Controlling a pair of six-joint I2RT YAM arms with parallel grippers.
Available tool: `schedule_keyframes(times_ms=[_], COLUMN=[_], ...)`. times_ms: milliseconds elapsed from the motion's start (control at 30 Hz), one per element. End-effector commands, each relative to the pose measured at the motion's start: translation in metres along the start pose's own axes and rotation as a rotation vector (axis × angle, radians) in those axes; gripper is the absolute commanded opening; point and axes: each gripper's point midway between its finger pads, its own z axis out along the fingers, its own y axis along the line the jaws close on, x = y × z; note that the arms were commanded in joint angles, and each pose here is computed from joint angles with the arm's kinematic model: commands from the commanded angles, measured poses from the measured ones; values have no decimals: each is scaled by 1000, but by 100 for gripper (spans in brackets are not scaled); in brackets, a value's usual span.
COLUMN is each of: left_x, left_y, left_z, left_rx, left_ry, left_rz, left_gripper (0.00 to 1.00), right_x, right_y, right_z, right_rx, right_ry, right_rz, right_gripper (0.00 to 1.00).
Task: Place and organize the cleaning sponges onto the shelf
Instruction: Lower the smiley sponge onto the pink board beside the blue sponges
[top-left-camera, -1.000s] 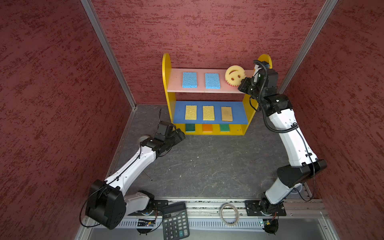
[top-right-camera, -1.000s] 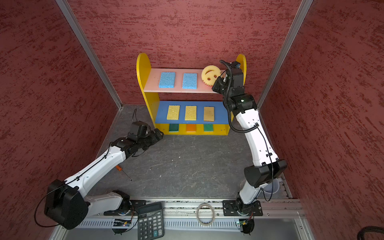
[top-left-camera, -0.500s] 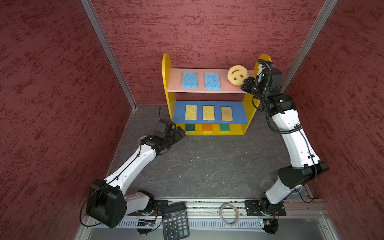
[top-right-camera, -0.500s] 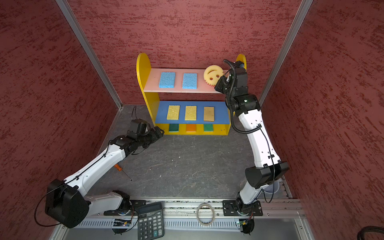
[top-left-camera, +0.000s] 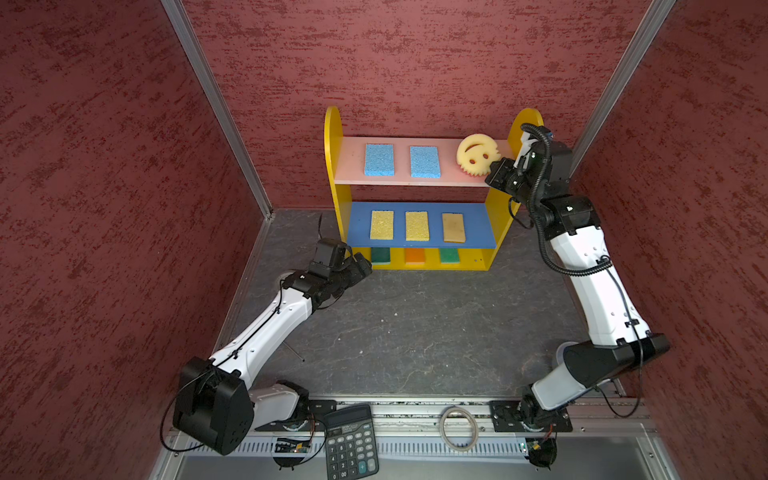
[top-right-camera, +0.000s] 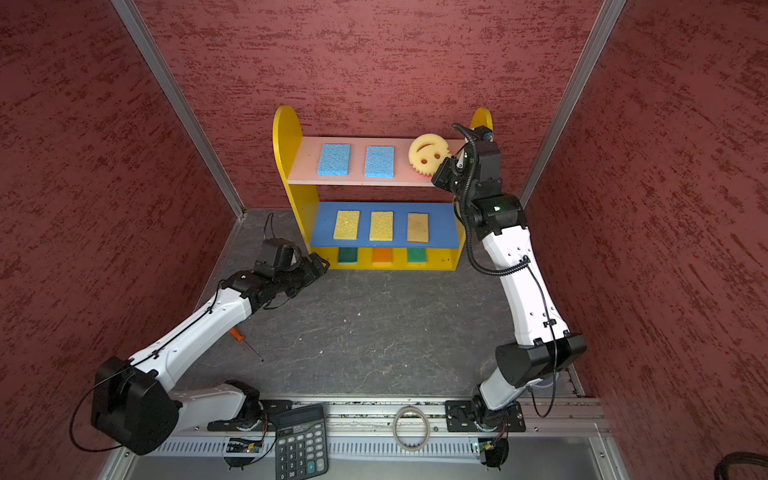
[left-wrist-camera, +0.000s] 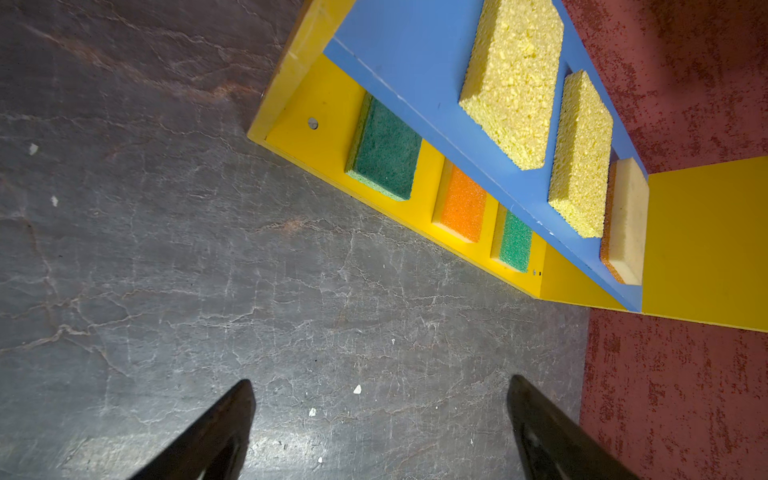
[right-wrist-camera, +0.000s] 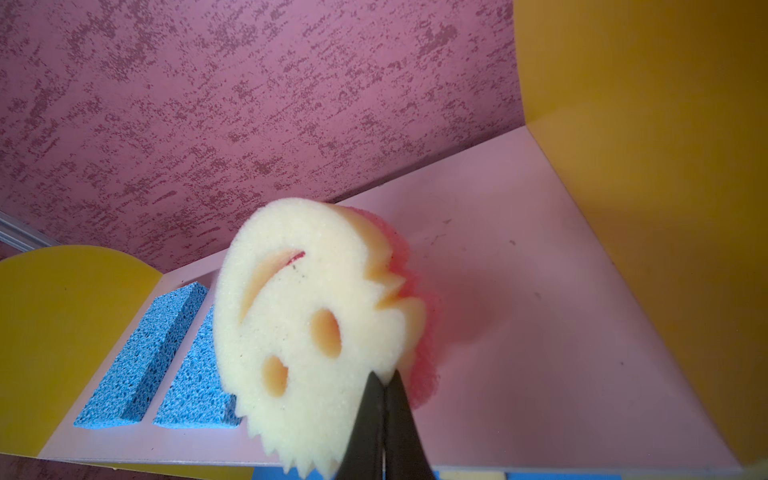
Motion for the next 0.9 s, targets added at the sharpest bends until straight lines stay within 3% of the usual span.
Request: schedule_keyframes(times_ms=[0, 433, 867], left_x=[-5, -4, -3], left_y=[-5, -5, -4], left_z=[-2, 1, 3], left_rx=[13, 9, 8], left_ry=[-6, 3, 7], left_rz=[-10, -13, -16], left_gripper=[94, 94, 95], right_x=[-6, -8, -21], right_y=[1, -9, 2], right_z=[0, 4, 3], right_rx=[-17, -4, -43], right_ry=[-19, -25, -27], right_rz=[16, 35, 22], right_gripper=[0, 19, 23])
